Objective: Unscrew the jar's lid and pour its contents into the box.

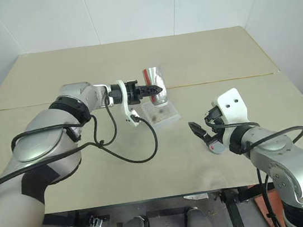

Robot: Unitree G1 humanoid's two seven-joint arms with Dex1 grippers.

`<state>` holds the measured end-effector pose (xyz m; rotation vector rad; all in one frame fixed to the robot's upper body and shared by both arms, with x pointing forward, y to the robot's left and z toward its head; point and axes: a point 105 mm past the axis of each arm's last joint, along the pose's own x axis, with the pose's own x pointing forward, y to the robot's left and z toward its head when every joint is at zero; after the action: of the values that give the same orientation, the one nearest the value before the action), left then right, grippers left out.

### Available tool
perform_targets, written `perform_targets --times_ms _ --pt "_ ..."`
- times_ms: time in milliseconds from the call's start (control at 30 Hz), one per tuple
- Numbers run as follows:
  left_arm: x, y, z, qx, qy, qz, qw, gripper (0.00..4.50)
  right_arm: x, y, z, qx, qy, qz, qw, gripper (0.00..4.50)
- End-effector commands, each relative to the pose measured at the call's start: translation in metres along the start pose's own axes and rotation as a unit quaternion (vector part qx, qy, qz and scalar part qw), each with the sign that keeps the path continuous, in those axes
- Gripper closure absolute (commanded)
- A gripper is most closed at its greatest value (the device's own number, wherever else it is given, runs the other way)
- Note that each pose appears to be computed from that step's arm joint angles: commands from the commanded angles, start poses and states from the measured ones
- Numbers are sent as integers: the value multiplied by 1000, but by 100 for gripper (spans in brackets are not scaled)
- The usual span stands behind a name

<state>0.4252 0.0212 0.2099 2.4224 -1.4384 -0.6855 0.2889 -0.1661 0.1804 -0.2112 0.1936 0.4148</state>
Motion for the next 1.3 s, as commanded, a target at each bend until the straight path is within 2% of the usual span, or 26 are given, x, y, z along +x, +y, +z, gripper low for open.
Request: perform_targets --times_ms 33,133,267,300,333,400,433,467,533,600,633,767,833,867,900,1000,1133,1200,1300 --pt "-4 11 -21 25 19 12 999 262 -8 -5 8 -11 -18 -21 1000 1" --pt "-8 11 -26 -66 61 24 996 262 -9 -5 8 -10 -18 -22 1000 1" --pt "-19 2 -26 -230 115 28 966 262 -8 -6 7 -9 -19 -23 1000 1" --pt "-22 -3 -29 -340 158 40 926 262 -8 -6 8 -9 -20 -22 1000 1" --pt "-26 -6 -32 -417 181 55 889 262 -8 -6 8 -9 -21 -22 1000 1" --pt "-39 -13 -46 -602 232 123 754 262 -8 -6 8 -9 -23 -21 999 1" --pt "-47 -20 -51 -690 237 156 666 262 -8 -5 8 -9 -24 -19 999 1" --pt "-55 -24 -51 -753 218 193 591 262 -7 -4 8 -10 -25 -17 999 1" --pt "-72 -32 -48 -818 185 260 479 262 -6 -3 9 -11 -28 -13 999 1" --pt "-87 -39 -38 -837 164 299 428 262 -5 -2 10 -13 -32 -7 999 1" --pt "-92 -40 -33 -842 155 310 413 262 -5 -2 10 -15 -33 -4 999 1" --pt "-109 -47 -6 -863 157 360 319 262 1 0 12 -17 -38 10 999 1" --pt "-113 -49 4 -869 172 364 287 262 3 0 12 -18 -39 13 999 1" --pt "-115 -50 15 -868 187 354 293 262 4 0 12 -17 -40 15 999 1" --pt "-117 -51 24 -869 203 352 281 262 6 1 13 -17 -41 17 999 1" --pt "-123 -51 46 -868 237 340 273 262 9 3 12 -19 -42 25 999 1" --pt "-124 -56 64 -872 267 330 245 262 11 2 11 -20 -40 26 999 1" --pt "-122 -56 76 -875 269 304 264 262 11 3 11 -22 -39 27 999 1" --pt "-118 -60 93 -882 275 276 265 262 12 3 10 -23 -38 28 999 1"
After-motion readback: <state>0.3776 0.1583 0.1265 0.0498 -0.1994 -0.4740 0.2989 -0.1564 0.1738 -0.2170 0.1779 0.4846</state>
